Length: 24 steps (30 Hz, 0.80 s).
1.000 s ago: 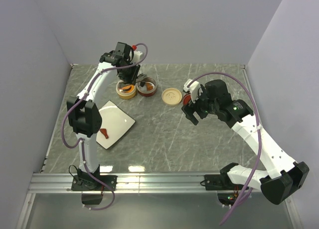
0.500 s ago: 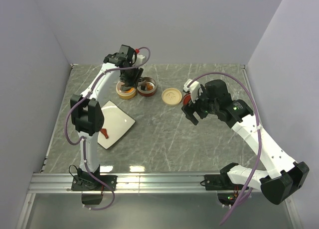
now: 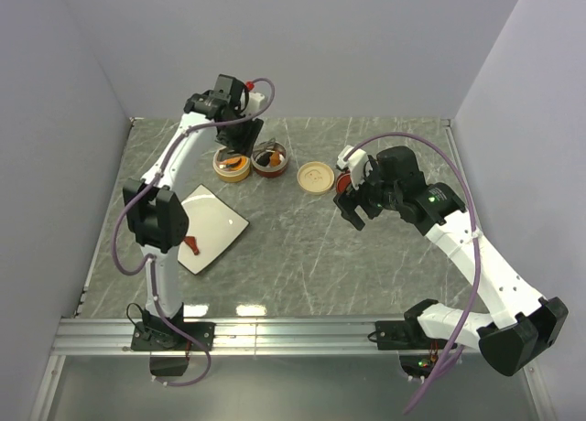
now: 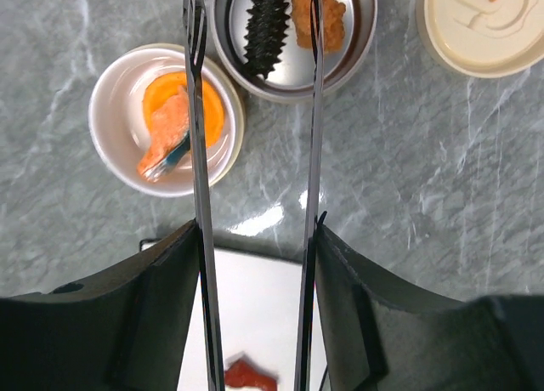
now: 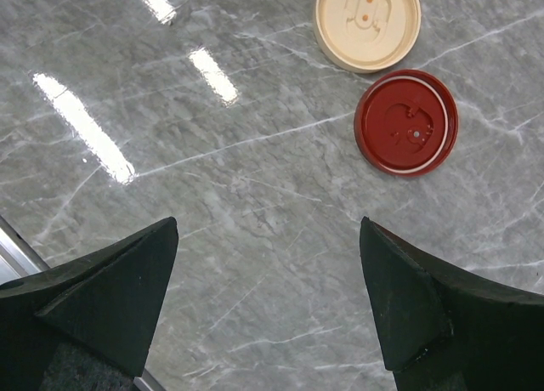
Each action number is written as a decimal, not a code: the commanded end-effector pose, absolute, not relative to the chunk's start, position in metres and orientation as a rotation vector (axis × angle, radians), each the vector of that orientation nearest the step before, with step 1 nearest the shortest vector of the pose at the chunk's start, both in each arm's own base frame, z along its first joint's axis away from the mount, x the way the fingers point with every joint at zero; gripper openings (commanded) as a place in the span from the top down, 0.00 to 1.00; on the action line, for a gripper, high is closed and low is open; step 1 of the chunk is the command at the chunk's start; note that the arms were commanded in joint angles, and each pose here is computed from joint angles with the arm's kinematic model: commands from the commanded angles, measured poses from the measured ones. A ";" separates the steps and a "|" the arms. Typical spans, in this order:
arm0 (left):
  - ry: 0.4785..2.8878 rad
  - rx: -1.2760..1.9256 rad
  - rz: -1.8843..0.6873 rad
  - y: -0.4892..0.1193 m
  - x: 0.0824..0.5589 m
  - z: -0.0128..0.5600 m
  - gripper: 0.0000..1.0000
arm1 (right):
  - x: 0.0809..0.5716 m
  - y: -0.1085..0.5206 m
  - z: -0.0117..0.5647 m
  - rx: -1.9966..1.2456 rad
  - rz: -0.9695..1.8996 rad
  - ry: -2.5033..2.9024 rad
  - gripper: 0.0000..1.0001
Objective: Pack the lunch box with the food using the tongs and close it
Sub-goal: Place the food into the lunch box, then pick up the food using the clamp
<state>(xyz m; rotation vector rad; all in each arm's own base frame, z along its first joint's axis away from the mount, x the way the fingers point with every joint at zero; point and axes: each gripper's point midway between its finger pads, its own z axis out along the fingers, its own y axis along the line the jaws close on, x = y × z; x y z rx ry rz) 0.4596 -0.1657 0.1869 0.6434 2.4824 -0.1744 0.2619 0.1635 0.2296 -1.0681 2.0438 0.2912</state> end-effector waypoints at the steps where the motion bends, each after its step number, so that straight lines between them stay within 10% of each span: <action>1: 2.346 0.642 -0.130 -0.151 0.440 0.256 0.41 | 0.266 0.164 0.253 -1.041 0.285 1.995 0.06; 24: 2.634 0.632 0.026 -0.027 0.205 0.207 0.42 | 0.259 0.160 0.240 -1.077 0.281 2.035 0.06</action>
